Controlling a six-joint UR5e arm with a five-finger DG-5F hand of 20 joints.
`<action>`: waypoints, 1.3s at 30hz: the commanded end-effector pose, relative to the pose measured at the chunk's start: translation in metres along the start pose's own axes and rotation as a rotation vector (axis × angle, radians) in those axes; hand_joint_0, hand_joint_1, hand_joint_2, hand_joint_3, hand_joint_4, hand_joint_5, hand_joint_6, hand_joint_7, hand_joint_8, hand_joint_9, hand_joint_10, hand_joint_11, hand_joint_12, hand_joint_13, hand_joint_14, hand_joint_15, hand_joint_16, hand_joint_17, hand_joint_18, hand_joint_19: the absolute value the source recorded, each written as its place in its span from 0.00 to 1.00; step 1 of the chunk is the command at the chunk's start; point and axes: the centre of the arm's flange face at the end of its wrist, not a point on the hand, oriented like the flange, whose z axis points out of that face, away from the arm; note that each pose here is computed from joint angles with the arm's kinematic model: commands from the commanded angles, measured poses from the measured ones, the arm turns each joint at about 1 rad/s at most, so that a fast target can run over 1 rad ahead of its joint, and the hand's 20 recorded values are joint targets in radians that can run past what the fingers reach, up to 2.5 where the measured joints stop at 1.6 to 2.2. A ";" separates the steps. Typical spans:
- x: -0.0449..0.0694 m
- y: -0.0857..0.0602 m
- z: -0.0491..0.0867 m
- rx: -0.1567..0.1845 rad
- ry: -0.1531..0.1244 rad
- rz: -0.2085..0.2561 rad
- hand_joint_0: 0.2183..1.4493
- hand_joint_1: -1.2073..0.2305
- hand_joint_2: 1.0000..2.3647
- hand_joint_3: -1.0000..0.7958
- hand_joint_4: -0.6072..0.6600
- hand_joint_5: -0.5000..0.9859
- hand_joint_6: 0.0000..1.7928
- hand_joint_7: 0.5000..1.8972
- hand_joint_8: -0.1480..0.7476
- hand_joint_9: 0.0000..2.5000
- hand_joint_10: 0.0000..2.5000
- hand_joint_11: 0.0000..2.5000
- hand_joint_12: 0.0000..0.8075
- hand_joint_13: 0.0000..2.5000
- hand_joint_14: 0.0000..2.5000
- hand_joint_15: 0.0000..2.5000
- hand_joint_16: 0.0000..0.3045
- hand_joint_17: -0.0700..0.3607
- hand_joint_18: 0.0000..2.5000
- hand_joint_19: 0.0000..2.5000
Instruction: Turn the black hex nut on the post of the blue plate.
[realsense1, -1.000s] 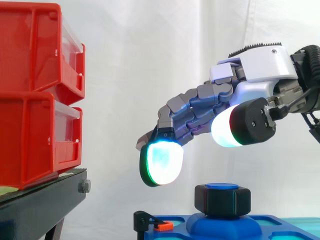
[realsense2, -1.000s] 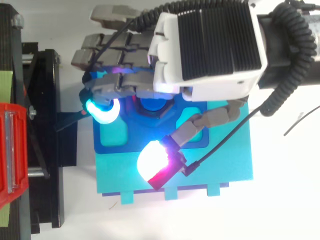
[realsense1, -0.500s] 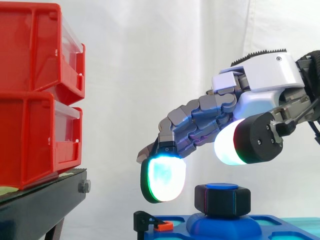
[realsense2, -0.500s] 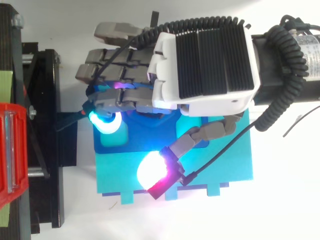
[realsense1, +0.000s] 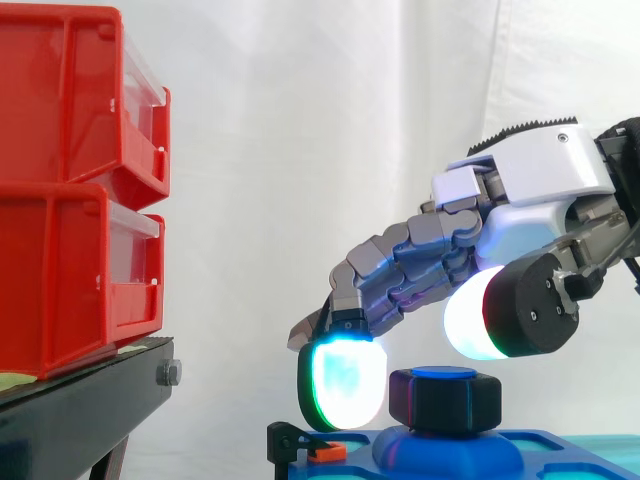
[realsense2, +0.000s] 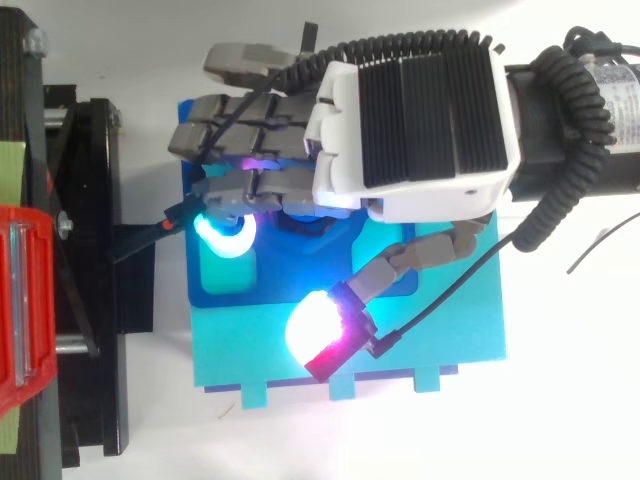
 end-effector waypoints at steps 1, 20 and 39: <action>0.001 -0.002 -0.001 0.003 0.004 0.001 0.19 0.53 0.00 0.28 0.65 0.21 0.28 0.38 0.46 0.12 0.00 0.00 0.48 0.09 0.00 0.00 0.20 0.48 0.04 0.06; -0.009 -0.034 -0.013 -0.014 0.019 0.011 0.19 0.53 0.00 0.28 0.65 0.21 0.28 0.38 0.46 0.12 0.00 0.00 0.48 0.09 0.00 0.00 0.20 0.48 0.04 0.06; -0.021 -0.069 -0.027 -0.043 0.016 0.016 0.19 0.52 0.00 0.28 0.65 0.21 0.28 0.38 0.46 0.12 0.00 0.00 0.48 0.09 0.00 0.00 0.20 0.48 0.04 0.06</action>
